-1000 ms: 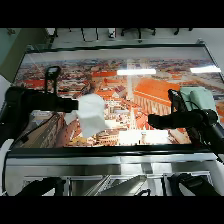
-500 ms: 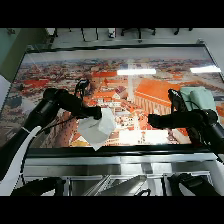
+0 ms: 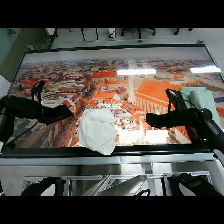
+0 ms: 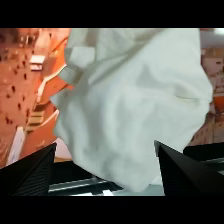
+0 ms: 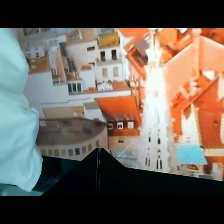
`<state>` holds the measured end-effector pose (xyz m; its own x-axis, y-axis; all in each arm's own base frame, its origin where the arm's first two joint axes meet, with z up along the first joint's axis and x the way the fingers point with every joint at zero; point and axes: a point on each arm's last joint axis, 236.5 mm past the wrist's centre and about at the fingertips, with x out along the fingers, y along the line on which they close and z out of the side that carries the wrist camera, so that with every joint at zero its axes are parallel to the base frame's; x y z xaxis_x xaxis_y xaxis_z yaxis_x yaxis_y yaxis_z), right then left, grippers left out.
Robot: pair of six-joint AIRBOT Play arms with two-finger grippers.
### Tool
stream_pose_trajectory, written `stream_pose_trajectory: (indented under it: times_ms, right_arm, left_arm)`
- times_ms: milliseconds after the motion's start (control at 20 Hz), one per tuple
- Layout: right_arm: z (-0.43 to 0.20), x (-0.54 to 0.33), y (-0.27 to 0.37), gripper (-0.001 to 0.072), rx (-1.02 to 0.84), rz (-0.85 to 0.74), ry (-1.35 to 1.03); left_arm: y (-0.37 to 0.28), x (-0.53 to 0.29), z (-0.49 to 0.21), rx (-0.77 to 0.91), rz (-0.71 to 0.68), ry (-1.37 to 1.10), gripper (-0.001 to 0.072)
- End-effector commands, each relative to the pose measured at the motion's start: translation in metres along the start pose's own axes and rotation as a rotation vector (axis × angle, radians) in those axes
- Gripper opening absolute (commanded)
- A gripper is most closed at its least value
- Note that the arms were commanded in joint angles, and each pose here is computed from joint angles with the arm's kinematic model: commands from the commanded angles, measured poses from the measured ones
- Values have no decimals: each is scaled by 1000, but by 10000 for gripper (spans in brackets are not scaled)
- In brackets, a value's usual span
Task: Fold the shirts.
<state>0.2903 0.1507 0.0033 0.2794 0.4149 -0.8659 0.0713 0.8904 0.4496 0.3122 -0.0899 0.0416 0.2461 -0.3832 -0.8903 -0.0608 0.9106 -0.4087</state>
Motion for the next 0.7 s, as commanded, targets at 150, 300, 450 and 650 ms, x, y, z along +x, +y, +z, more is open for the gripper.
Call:
stream_pose_trajectory:
  times_ms: [150,300,450,650]
  right_arm:
    - [-35,67,53,662,-75,146,163]
    - [-37,101,63,662,-13,171,209]
    - [-24,120,75,555,-35,179,223]
    - [19,137,104,486,-90,224,170]
  left_arm:
    - [33,86,-23,-254,-231,-4,696]
    - [32,115,-16,-262,-240,71,696]
    - [16,124,17,-198,-250,64,696]
    - [-2,130,47,-129,-269,71,696]
